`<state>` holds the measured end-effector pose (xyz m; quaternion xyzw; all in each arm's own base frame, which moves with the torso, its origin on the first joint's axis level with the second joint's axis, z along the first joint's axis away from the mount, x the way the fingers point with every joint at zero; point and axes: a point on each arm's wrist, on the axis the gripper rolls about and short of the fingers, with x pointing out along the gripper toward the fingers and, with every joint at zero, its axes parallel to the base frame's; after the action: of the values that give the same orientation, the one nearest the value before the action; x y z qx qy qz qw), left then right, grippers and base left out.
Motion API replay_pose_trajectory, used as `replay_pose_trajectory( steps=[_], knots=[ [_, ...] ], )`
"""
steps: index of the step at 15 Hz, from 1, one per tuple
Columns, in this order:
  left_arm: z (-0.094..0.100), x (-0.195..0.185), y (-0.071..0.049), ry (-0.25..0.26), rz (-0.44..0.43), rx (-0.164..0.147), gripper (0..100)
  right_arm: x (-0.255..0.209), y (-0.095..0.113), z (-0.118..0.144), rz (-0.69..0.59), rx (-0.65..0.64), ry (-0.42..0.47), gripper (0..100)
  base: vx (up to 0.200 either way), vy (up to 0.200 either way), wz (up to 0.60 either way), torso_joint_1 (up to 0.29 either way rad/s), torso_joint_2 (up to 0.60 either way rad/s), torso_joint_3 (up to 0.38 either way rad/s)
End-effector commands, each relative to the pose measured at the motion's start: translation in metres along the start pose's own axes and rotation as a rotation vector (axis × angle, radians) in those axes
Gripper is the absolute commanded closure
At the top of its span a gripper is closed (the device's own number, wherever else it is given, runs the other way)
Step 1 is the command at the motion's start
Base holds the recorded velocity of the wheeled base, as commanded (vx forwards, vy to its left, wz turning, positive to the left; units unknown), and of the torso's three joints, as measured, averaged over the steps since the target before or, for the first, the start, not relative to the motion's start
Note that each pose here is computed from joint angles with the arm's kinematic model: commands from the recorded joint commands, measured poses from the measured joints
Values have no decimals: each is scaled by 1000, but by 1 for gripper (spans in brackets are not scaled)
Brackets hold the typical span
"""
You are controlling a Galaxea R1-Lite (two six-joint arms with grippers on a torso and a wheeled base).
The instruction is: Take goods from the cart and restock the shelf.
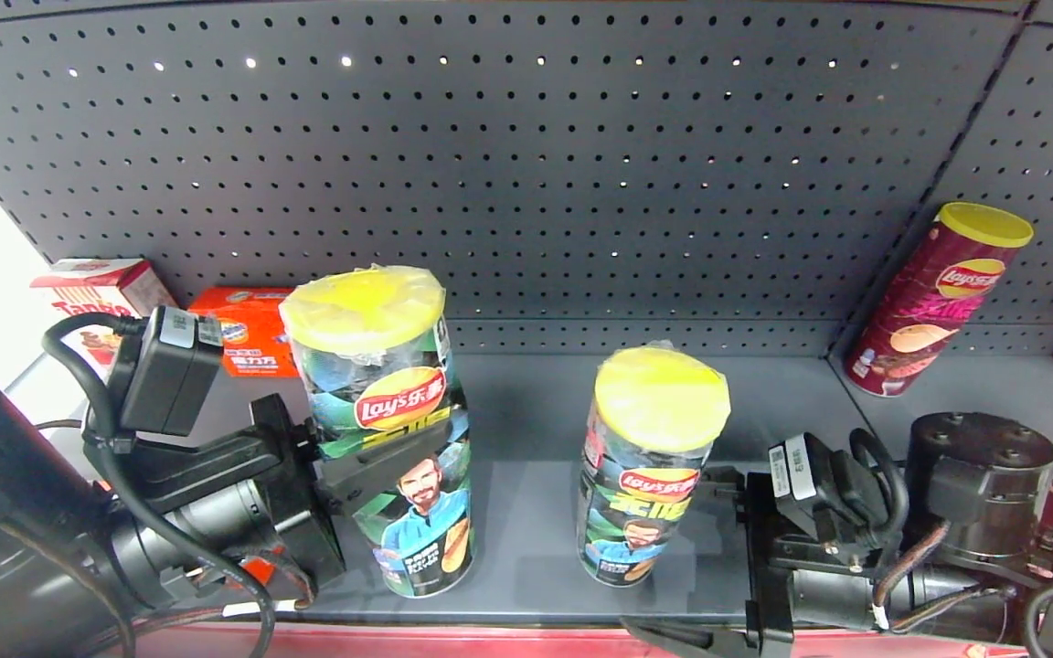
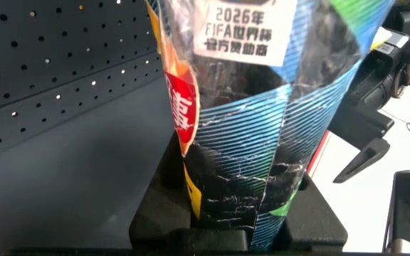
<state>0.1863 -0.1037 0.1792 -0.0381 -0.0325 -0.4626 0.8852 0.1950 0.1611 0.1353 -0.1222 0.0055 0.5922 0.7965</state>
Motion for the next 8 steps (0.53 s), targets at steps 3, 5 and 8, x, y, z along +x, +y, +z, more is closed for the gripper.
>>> replay_pose_trajectory(
  steps=[3,5,8],
  knots=[
    [0,0,0,1,0,-1,100,-3,-10,4,-59,-13,-10,0,0,0,0,0,0,0],
    [0,0,0,-1,0,2,100,-13,-12,17,-96,-39,-45,0,0,0,0,0,0,0],
    [0,0,0,-1,0,2,100,-29,-5,34,-148,-77,-89,0,0,0,0,0,0,0]
  ],
)
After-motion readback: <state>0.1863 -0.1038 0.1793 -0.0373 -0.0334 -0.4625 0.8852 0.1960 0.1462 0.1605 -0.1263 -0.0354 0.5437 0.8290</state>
